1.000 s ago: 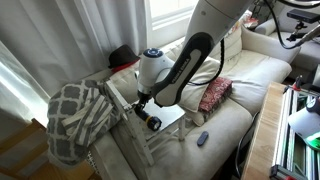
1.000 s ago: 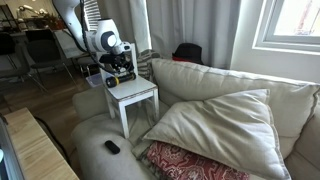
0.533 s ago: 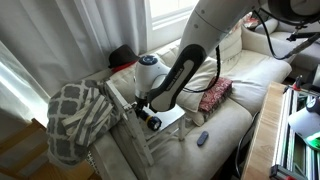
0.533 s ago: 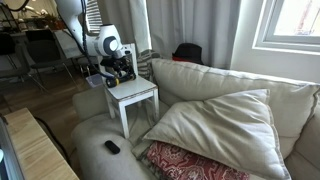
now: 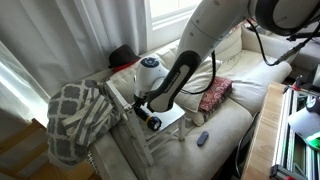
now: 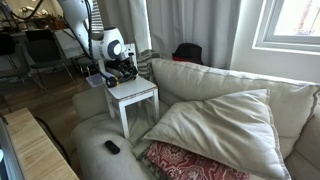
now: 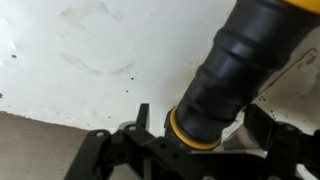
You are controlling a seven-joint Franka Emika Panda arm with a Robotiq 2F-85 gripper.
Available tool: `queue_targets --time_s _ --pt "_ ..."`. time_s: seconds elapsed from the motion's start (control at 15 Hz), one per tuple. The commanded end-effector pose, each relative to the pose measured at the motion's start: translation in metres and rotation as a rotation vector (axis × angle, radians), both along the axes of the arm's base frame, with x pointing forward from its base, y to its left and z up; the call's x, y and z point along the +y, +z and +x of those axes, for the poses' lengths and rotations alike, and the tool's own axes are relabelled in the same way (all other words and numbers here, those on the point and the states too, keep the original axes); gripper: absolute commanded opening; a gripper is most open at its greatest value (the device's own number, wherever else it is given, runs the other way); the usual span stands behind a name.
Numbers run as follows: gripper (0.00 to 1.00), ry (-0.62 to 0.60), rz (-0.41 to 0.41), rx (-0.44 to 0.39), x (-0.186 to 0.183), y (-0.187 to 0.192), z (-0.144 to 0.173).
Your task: Turn off the flashlight then set it upright on the seat of the wooden chair
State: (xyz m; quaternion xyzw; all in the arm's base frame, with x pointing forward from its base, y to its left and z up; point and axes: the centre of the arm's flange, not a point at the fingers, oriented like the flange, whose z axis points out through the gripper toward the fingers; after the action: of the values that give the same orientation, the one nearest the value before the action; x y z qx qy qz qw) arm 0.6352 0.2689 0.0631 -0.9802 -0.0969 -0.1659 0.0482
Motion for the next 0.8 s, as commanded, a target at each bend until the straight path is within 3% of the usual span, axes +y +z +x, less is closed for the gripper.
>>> queue_targets --time_s 0.0,0.27,0.4,0.73 --pt "0.65 0.014 0.029 -0.016 0.0 -0.015 0.004" --pt "0.35 0.022 0.043 0.002 -0.002 -0.017 0.004" --pt "0.3 0.061 0.076 0.0 -0.005 -0.013 0.004" --pt "0.3 0.226 0.177 -0.015 -0.019 0.005 0.003"
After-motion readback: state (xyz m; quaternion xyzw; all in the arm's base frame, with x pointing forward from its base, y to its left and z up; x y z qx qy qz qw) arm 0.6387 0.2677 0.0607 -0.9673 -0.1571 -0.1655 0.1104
